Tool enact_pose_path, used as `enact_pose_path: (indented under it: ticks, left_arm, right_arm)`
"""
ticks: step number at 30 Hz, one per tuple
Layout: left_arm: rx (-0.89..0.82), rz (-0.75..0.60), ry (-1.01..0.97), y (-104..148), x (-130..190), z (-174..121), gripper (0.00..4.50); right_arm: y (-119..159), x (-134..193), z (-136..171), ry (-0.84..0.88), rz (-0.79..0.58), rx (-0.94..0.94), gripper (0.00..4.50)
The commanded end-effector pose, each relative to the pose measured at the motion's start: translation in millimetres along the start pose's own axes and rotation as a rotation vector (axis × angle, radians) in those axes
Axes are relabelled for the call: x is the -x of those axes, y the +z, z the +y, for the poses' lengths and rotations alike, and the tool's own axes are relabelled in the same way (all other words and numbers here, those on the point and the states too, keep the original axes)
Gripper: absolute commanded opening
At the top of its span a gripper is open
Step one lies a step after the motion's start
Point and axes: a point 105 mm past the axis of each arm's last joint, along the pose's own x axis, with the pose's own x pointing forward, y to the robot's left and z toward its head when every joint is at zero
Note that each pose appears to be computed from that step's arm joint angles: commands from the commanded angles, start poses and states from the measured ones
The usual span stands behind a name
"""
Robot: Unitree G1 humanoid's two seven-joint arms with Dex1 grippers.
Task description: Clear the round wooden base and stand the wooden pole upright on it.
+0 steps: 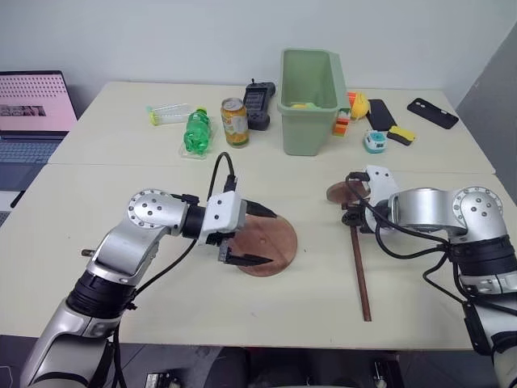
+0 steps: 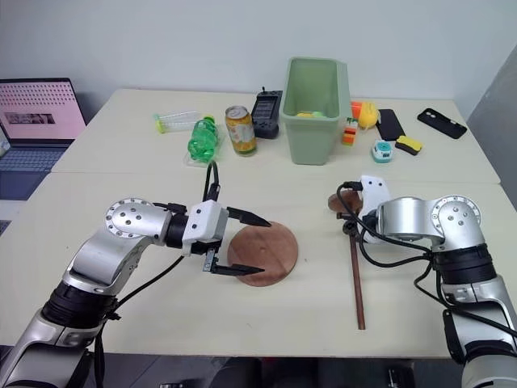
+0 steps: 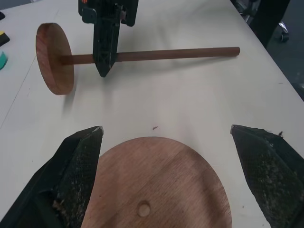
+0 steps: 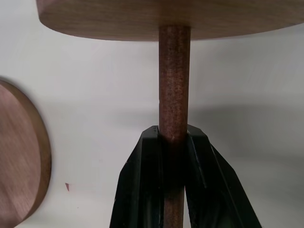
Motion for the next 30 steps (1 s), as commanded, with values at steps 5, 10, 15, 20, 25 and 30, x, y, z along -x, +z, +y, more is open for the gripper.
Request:
enact_pose_path:
  ticks: [5, 10, 15, 20, 25, 30]
  left_arm:
    - [0.071, 0.111, 0.179, -14.6, 55.0, 3.5, 4.50]
    - [0.130, 0.180, 0.238, -21.9, 79.5, -8.2, 4.50]
    - [0.175, 0.255, 0.263, -28.4, 98.2, -23.9, 4.50]
    - [0.200, 0.261, 0.268, -27.8, 96.5, -31.3, 4.50]
    - [0.216, 0.266, 0.268, -28.1, 99.4, -32.7, 4.50]
    - [0.225, 0.283, 0.260, -30.1, 101.3, -35.3, 4.50]
  right_arm:
    - [75.2, 84.1, 99.6, 0.522, -0.562, 0.229, 0.22]
    - [64.2, 114.6, 140.3, 0.736, -0.780, 0.547, 0.22]
    - [53.1, 133.4, 164.1, 0.959, -0.974, 0.714, 0.22]
    - [33.6, 117.1, 175.8, 1.070, -1.030, 0.745, 0.22]
    - [18.9, 105.5, 181.6, 1.113, -1.033, 0.783, 0.22]
    - [13.4, 93.6, 181.5, 1.101, -1.040, 0.791, 0.22]
